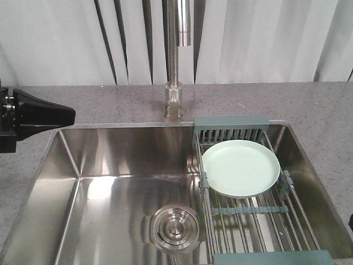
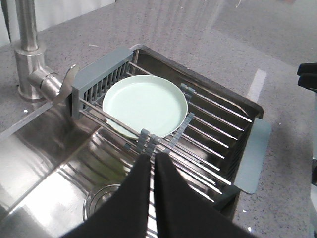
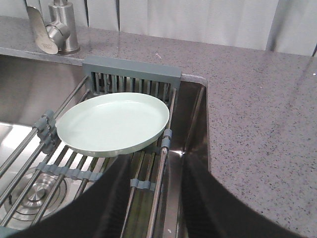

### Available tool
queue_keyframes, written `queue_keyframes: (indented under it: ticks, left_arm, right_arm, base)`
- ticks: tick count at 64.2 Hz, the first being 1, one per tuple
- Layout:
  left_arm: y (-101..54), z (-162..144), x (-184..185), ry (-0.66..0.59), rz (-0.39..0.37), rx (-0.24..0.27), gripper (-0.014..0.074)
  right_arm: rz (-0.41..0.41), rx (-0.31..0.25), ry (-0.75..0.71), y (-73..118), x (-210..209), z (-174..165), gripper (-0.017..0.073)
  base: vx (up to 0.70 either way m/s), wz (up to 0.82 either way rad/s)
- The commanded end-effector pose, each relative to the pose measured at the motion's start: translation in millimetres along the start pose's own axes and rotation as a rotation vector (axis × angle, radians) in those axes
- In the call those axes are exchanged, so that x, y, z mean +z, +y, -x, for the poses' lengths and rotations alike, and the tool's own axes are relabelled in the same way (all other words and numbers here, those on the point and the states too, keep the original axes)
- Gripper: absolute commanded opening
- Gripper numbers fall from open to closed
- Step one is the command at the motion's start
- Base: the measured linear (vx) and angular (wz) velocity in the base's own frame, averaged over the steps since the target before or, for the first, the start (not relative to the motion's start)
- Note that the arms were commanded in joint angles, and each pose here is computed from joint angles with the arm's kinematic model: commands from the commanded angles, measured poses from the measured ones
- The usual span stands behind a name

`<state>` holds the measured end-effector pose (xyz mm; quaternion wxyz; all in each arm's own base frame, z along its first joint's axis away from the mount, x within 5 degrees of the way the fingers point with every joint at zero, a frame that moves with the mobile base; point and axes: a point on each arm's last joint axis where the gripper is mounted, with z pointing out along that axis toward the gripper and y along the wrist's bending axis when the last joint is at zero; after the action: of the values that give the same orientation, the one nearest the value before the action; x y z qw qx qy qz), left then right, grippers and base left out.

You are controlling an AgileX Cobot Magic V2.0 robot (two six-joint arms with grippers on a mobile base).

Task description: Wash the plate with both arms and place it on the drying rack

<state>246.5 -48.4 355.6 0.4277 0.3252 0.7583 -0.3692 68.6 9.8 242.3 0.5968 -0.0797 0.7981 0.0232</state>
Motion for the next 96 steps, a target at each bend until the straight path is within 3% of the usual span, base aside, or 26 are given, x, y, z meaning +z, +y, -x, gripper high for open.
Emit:
queue_keyframes:
  ticks: [1, 17, 37, 45, 58, 67, 79, 96]
  left_arm:
    - [-8.8, 23.8, 3.4, -0.086, -0.074, 0.039, -0.0007]
    - [14.0, 39.9, 48.8, -0.036, -0.187, 0.044, -0.0007]
    - [42.9, 43.5, 132.2, 0.062, -0.325, 0.050, -0.0007]
    - [53.2, 39.5, 161.7, 0.113, -0.352, 0.073, -0.0007]
    - [68.8, 34.2, 197.9, 0.137, -0.383, 0.054, -0.0007]
    - [73.1, 33.9, 216.3, 0.140, -0.401, 0.071, -0.0007]
    - [82.5, 37.6, 229.2, 0.111, -0.353, 0.084, -0.0007]
    - [94.8, 43.1, 233.5, 0.057, -0.213, 0.083, -0.0007]
  right_arm:
    - [-0.012, -0.001, -0.084, -1.3, -1.8, 13.8, 0.0256]
    - [-0.011, -0.001, -0.083, -1.3, -1.8, 13.6, 0.0256]
    - [-0.012, -0.001, -0.084, -1.3, -1.8, 13.7, 0.0256]
    - [-0.012, -0.001, -0.084, -1.3, -1.8, 13.7, 0.0256]
    - [-0.012, -0.001, -0.084, -1.3, -1.8, 13.7, 0.0256]
    - [-0.012, -0.001, -0.084, -1.3, -1.8, 13.7, 0.0256]
    - [-0.012, -0.001, -0.085, -1.4, -1.8, 13.8, 0.0256]
    - [-0.012, -0.001, -0.084, -1.3, -1.8, 13.7, 0.0256]
  base:
    - [0.00, 0.00]
    - [0.00, 0.00]
    - [0.00, 0.00]
    - [0.00, 0.00]
    - [0.00, 0.00]
    - [0.00, 0.00]
    - [0.00, 0.00]
    - [0.00, 0.00]
